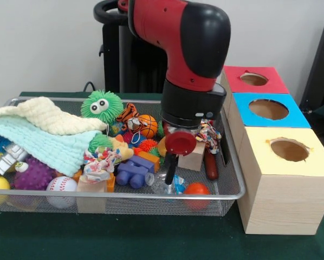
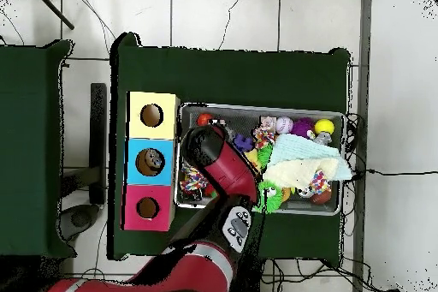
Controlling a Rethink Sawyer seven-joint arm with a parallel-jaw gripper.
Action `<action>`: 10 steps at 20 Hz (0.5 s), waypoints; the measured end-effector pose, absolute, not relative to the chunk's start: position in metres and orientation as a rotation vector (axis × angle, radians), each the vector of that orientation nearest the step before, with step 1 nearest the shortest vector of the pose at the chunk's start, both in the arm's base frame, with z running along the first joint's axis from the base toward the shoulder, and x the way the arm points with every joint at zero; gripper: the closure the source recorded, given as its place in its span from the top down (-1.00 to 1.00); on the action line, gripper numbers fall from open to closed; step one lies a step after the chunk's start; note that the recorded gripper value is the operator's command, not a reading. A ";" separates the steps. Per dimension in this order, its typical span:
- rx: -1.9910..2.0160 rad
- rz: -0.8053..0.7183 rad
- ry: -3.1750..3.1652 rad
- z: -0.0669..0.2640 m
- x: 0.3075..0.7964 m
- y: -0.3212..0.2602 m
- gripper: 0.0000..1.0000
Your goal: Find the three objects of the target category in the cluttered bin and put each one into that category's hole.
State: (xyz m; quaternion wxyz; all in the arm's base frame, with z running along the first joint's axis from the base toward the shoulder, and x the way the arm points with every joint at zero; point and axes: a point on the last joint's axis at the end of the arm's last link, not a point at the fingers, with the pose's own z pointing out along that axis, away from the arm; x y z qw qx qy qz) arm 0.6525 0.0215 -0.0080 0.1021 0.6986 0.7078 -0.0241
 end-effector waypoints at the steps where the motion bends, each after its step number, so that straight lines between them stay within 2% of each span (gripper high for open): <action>1: 2.063 -0.069 2.086 -0.007 0.653 0.020 1.00; 10: 2.043 -0.058 2.025 0.005 0.663 0.004 1.00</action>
